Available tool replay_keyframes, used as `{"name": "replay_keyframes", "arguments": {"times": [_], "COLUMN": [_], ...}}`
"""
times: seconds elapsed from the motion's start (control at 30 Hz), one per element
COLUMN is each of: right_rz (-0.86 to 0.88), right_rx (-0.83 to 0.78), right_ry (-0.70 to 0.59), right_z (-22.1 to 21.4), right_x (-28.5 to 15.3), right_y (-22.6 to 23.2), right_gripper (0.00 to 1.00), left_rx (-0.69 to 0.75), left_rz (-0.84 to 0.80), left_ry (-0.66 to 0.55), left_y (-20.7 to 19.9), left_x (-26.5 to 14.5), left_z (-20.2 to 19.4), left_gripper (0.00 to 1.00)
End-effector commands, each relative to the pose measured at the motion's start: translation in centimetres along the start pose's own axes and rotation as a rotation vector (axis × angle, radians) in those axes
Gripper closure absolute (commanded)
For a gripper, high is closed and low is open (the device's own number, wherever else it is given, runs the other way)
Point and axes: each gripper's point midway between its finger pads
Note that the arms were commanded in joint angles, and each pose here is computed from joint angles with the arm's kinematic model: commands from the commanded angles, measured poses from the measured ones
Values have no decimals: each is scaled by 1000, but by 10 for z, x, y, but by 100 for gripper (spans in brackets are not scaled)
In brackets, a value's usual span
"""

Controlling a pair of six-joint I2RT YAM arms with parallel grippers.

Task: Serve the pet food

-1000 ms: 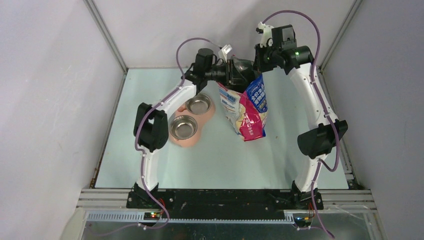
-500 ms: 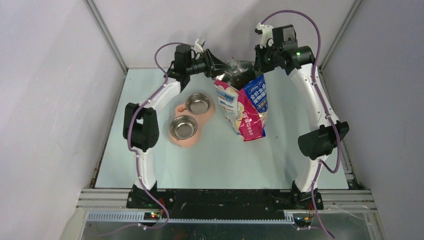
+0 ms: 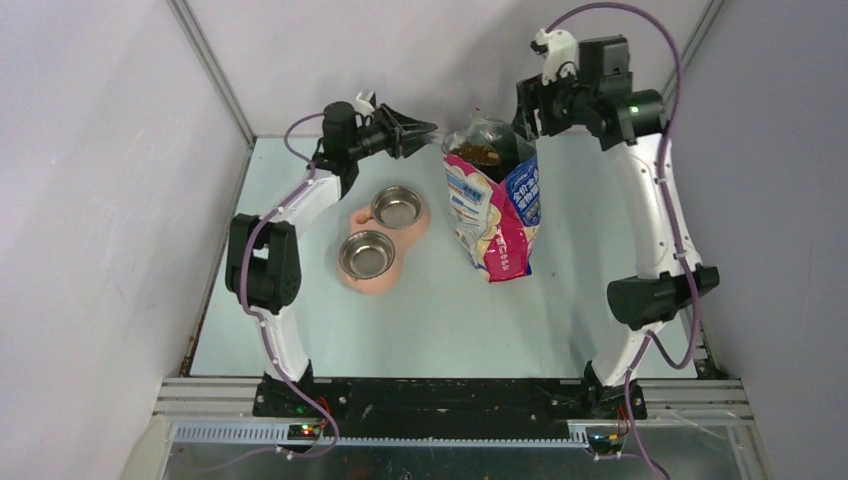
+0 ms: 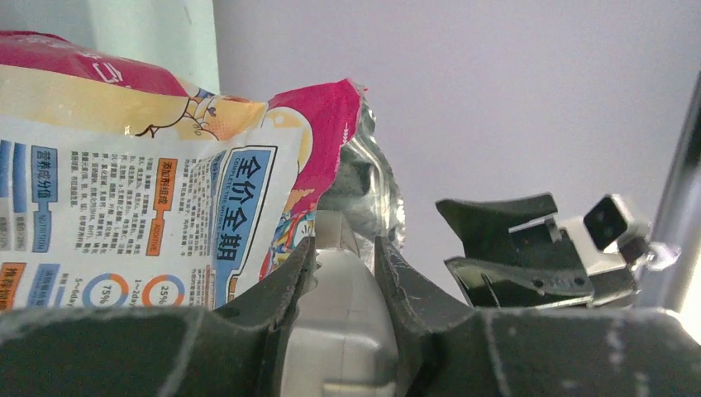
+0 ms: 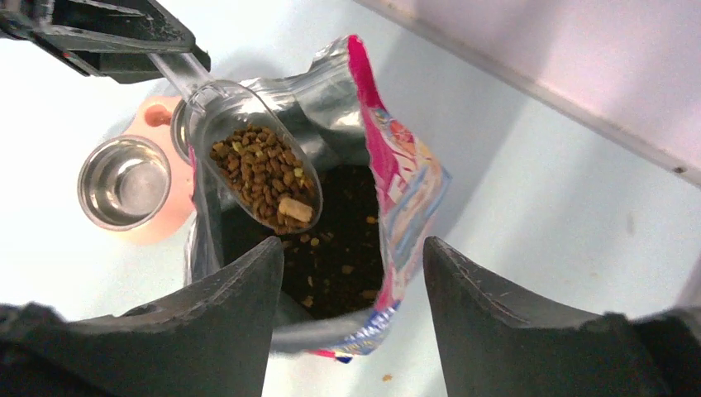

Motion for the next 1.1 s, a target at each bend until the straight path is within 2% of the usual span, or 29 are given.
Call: {"name": "replay_keyframes", "arguments": {"times": [0.0, 0.07, 0.17, 0.23, 0.43, 0.67, 0.8, 1.07], "right_rz": [-52, -83, -121, -147, -190, -212, -235, -268], "right_rx": [-84, -102, -125, -121, -114, -91, -62, -4], "right_ry": [-128, -129, -113, -97, -83, -61, -49, -49], "right_z": [33, 33, 29, 24, 17, 4, -4, -22], "right_x": [-71, -79, -87, -89, -94, -86, -83, -81], "right_y": [-3, -6, -13, -20, -32, -42, -51, -67], "right_gripper": [33, 31, 31, 31, 31, 31, 32, 32], "left_rx": [-40, -99, -121, -156, -216, -105, -91, 2], "left_rz": [-171, -156, -202, -162, -114, -188, -144, -176], "left_ry": [-15, 5, 15, 22, 1, 42, 29, 12], "left_y": [-48, -35, -37, -22, -3, -41, -40, -72], "left_x": [-8, 7, 16, 28, 28, 17, 6, -39], "left_z": [-11, -9, -9, -8, -9, -27, -20, -14], "left_gripper": [100, 100, 100, 100, 100, 100, 100, 100]}}
Point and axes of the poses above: each gripper's point midway between its finger pads, its own x axis out along the fingers, its own y axis along the line the jaws close on, z = x × y, and after that the axes turned 12 degrees about -x, right-handed
